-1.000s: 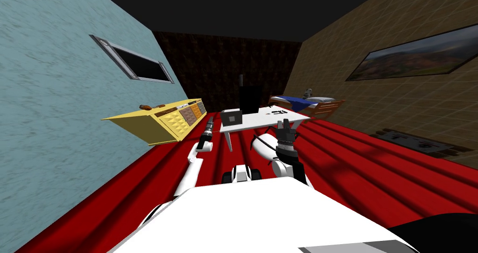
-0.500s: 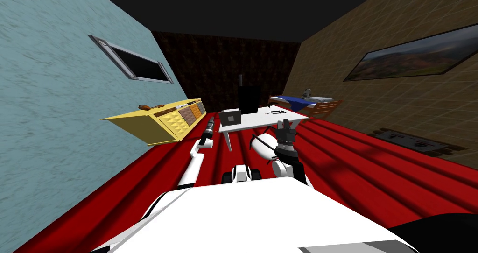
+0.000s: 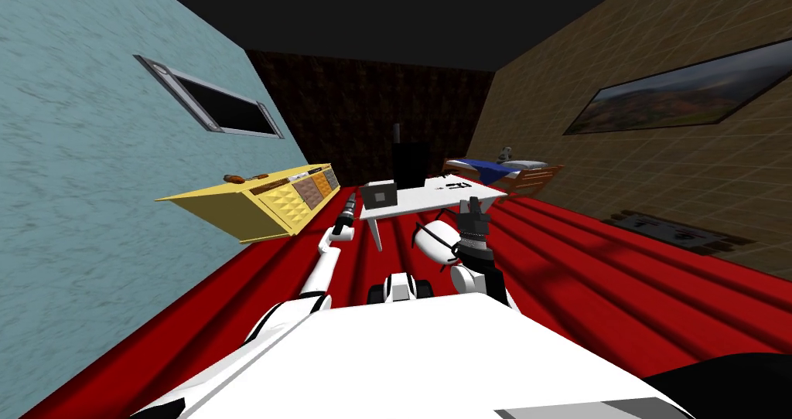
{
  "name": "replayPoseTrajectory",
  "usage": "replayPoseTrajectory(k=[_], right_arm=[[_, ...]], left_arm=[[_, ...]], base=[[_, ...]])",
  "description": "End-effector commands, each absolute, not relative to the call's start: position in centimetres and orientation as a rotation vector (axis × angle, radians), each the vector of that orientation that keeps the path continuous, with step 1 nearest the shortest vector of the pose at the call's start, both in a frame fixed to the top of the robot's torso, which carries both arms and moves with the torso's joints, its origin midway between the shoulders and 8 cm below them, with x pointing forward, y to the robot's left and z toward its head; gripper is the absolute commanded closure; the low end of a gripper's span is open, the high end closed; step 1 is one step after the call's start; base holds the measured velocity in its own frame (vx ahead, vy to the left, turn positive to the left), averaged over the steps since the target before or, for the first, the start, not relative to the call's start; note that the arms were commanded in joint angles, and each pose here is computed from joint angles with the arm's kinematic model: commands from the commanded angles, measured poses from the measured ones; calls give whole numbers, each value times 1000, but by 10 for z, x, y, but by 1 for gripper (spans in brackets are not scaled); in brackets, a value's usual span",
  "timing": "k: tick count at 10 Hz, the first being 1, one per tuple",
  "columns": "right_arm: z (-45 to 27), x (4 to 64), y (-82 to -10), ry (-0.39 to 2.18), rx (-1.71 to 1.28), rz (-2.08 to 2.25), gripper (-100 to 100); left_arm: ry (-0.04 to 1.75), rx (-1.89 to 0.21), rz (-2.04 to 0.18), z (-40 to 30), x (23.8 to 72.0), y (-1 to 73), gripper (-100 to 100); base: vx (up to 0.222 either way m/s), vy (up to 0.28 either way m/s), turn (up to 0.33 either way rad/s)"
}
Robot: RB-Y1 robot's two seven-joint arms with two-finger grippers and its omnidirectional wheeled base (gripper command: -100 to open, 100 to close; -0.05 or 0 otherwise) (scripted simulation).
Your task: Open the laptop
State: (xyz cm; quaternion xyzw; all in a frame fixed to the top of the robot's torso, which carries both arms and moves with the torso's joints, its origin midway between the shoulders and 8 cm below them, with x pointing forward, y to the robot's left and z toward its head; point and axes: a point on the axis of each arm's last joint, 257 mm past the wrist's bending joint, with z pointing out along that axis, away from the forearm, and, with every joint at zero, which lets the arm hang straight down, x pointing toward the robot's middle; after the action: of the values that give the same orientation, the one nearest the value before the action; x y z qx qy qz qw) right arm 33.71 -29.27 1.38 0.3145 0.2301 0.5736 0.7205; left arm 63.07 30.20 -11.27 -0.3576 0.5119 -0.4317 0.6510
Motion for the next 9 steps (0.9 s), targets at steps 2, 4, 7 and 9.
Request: replayPoseTrajectory(k=[2, 4, 7, 9], right_arm=[[14, 337, -293, 509, 695, 1268, 0], [14, 337, -293, 509, 695, 1268, 0], [14, 337, -293, 509, 695, 1268, 0], [14, 337, -293, 509, 695, 1268, 0]], left_arm=[[1204, -844, -936, -123, 651, 313, -100], [1219, -854, -916, -125, 659, 318, -100], [1242, -873, -890, -133, 667, 326, -100], [1259, -882, -850, -129, 679, 339, -100]], base=[[9, -27, -41], [11, -26, -36], [14, -21, -37], [22, -30, -70]])
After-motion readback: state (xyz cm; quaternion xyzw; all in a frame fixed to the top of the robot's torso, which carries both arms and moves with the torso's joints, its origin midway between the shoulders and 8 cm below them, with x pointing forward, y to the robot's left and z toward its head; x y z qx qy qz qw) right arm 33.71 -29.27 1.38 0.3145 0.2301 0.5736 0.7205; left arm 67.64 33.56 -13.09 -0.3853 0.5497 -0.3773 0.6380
